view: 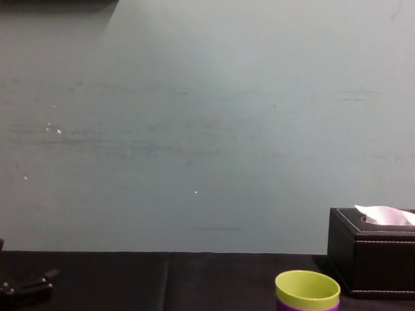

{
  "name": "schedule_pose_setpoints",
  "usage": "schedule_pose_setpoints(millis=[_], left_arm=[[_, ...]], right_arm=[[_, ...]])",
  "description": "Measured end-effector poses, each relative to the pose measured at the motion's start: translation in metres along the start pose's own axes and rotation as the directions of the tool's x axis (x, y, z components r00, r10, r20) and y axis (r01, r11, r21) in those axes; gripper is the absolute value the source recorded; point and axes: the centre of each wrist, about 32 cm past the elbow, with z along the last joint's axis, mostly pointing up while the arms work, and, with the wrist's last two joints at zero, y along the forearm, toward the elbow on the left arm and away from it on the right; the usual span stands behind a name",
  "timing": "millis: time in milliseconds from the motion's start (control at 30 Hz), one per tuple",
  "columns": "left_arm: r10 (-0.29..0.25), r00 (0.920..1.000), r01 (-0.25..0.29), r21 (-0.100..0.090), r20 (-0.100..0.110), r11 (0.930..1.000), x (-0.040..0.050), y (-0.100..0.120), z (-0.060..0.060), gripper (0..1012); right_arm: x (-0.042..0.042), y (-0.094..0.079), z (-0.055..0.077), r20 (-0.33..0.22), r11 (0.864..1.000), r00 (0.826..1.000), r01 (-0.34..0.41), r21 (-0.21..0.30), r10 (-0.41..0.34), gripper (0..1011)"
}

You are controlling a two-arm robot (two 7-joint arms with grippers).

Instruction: Stack the three plastic cups sequentially using one hand.

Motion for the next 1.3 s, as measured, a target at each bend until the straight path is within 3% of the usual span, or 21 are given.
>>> schedule_pose_setpoints(millis=[300, 500, 633, 1300], left_arm=[[0.0, 1.0, 0.0, 0.0, 0.0, 1.0, 0.0, 0.0, 0.0, 1011], [0.0, 1.0, 0.0, 0.0, 0.0, 1.0, 0.0, 0.0, 0.0, 1011], [0.0, 1.0, 0.0, 0.0, 0.0, 1.0, 0.0, 0.0, 0.0, 1011], [0.0, 1.0, 0.0, 0.0, 0.0, 1.0, 0.0, 0.0, 0.0, 1011]], right_arm=[[-0.0002, -0.0012, -0.0003, 0.001, 1.0, 1.0, 0.001, -0.001, -0.001, 996], [-0.0004, -0.0017, -0.0002, 0.001, 1.0, 1.0, 0.001, 0.0, -0.001, 883], [-0.0005, -0.0019, -0.0002, 0.002, 1.0, 1.0, 0.001, 0.001, -0.001, 756], [-0.0005, -0.0025, -0.0001, 0.003, 1.0, 1.0, 0.002, 0.001, -0.002, 718]])
